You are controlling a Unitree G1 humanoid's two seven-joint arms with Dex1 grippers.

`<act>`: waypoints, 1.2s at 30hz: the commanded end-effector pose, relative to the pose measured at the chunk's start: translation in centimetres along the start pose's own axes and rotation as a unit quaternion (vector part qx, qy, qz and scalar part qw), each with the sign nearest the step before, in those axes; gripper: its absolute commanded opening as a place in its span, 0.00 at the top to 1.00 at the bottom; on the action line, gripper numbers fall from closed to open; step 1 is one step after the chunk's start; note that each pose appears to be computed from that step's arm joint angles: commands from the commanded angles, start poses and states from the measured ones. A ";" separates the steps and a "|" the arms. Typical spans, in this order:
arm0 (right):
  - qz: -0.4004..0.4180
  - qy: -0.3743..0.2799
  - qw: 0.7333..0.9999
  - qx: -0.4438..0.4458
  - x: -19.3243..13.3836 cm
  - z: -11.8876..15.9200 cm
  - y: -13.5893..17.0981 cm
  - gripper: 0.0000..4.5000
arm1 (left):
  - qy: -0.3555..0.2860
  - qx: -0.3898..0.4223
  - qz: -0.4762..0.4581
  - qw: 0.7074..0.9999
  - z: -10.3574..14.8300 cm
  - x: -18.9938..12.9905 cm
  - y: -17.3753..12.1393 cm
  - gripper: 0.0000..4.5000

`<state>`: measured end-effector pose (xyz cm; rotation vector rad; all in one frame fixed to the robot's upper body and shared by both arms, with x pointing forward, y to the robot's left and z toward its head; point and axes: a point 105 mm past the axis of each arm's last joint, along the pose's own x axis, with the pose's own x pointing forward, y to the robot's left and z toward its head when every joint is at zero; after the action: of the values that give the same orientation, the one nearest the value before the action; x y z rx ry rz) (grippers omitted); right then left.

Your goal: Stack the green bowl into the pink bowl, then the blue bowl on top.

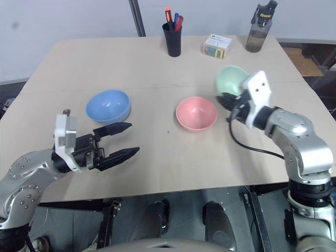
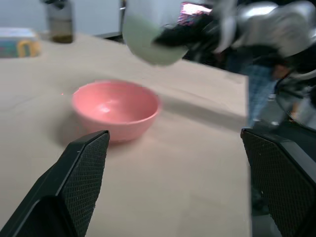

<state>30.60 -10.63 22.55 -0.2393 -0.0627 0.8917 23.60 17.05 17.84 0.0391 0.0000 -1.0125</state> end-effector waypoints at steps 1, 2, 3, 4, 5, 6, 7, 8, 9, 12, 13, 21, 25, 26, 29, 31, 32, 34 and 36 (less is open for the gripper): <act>0.079 -0.016 0.997 0.002 2.0 0.5 2.5 1.00 | 0.000 0.020 0.065 0.998 0.4 -0.3 0.8 0.00; 0.090 0.002 0.996 0.016 3.0 -0.7 2.8 0.87 | 0.003 0.027 0.093 0.995 0.4 -0.5 1.3 0.00; 0.095 0.019 0.995 0.020 3.7 -1.8 2.9 0.82 | 0.005 0.034 0.116 0.993 0.4 -0.8 1.7 0.00; 0.106 0.037 0.993 0.016 4.1 -2.9 3.1 0.78 | 0.006 0.036 0.137 0.990 0.5 -1.1 2.1 0.00; 0.114 0.048 0.992 0.013 4.3 -3.6 3.2 0.69 | 0.007 0.038 0.150 0.988 0.5 -1.3 2.2 0.00; 0.118 0.050 0.992 0.014 4.4 -4.0 3.1 0.59 | 0.009 0.041 0.165 0.985 0.6 -1.5 2.4 0.00; 0.120 0.050 0.991 0.016 4.5 -4.2 3.1 0.49 | 0.012 0.046 0.180 0.983 0.7 -1.7 2.6 0.00; 0.121 0.050 0.991 0.014 4.6 -4.3 3.0 0.39 | 0.016 0.046 0.198 0.979 0.6 -2.0 2.8 0.00; 0.122 0.049 0.991 0.011 4.7 -4.3 3.0 0.29 | 0.023 0.051 0.220 0.974 0.6 -2.4 3.1 0.00; 0.120 0.005 0.993 -0.008 4.5 -2.5 2.8 0.02 | 0.075 0.098 0.313 0.942 0.1 -3.2 4.4 0.00; 0.118 -0.020 0.993 -0.014 4.3 -1.5 2.7 0.02 | 0.091 0.100 0.336 0.932 0.0 -3.3 4.7 0.00; 0.189 -0.101 0.975 -0.063 3.0 2.2 4.7 0.02 | 0.254 0.207 0.361 0.873 0.7 -1.9 7.8 0.00; 0.196 -0.101 0.972 -0.078 3.2 2.4 4.8 0.02 | 0.304 0.232 0.358 0.852 0.4 -0.8 9.8 0.00; 0.195 -0.098 0.972 -0.083 3.4 2.4 4.8 0.02 | 0.316 0.235 0.353 0.849 0.1 -0.4 10.2 0.00; 0.185 -0.090 0.974 -0.092 3.7 2.2 4.3 0.01 | 0.351 0.226 0.336 0.844 -1.2 0.4 11.1 0.05; 0.178 -0.083 0.976 -0.098 3.6 1.8 3.9 0.00 | 0.356 0.235 0.325 0.844 -1.3 1.1 11.5 0.17; 0.176 -0.081 0.976 -0.099 3.6 1.8 3.8 0.00 | 0.355 0.238 0.321 0.845 -1.2 1.3 11.6 0.28; 0.170 -0.079 0.977 -0.100 3.5 1.7 3.7 0.00 | 0.354 0.241 0.313 0.848 -1.1 1.6 11.7 0.46; 0.162 -0.077 0.979 -0.102 3.3 1.7 3.5 0.00 | 0.354 0.238 0.305 0.852 -1.2 1.8 11.6 0.66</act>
<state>30.08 -5.26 22.01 -0.3495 -0.2061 1.2518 34.08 22.07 15.62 0.7954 0.4430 -0.2888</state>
